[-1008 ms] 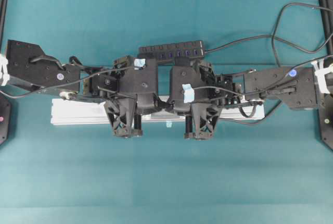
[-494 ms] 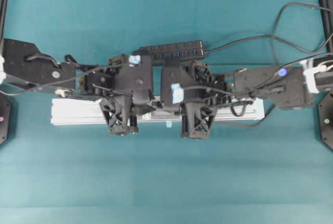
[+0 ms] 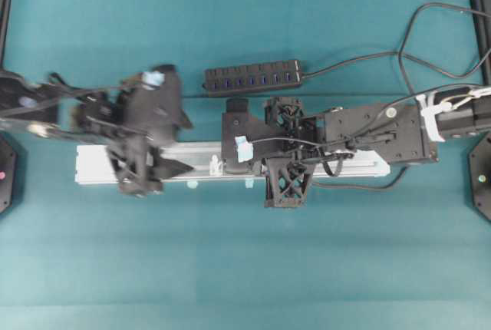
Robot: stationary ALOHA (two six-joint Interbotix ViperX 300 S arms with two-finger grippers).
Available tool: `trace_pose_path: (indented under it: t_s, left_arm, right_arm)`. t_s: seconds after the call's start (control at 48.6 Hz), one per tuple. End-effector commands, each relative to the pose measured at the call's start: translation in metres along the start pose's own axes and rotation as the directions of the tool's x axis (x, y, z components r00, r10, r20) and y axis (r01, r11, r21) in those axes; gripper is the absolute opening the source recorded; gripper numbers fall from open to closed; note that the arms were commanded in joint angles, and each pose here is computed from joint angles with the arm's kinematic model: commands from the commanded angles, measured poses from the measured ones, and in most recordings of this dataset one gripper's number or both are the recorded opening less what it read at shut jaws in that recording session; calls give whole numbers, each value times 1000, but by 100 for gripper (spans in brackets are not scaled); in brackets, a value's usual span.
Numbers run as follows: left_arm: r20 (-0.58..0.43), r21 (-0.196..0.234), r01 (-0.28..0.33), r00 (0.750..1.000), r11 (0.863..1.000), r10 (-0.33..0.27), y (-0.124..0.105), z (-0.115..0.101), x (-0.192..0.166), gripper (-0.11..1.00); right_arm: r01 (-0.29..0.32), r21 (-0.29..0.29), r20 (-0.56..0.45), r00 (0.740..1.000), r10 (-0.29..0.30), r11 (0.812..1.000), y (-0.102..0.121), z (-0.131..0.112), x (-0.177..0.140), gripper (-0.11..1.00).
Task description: Pass the USB cable through three rings with both arms.
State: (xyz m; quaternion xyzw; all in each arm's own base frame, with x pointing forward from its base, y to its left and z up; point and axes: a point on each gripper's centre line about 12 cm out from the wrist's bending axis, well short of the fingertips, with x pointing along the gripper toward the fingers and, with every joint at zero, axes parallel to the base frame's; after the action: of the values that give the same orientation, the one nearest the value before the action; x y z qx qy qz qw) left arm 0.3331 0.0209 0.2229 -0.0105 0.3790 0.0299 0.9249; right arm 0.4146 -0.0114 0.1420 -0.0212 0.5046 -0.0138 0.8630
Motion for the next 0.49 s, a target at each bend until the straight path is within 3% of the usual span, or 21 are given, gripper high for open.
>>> trace_pose_path:
  t_s: [0.0,0.247,0.473]
  left_arm:
    - [52,-4,-4,999,1000,4,2,6,-17,94]
    - [55,-10,-6,998,1000,6,2,-11,-33,94]
    - [63,-55,-3,998,998,6,2,-19,-40,93]
  right_arm:
    - [1,-17,14,1000,0,1000,1,6,-1,-8]
    - [-1,-20,9,1000,1,1000,1,7,10,-8]
    - [0,-19,22,1000,0,1000,1,17,15,-8]
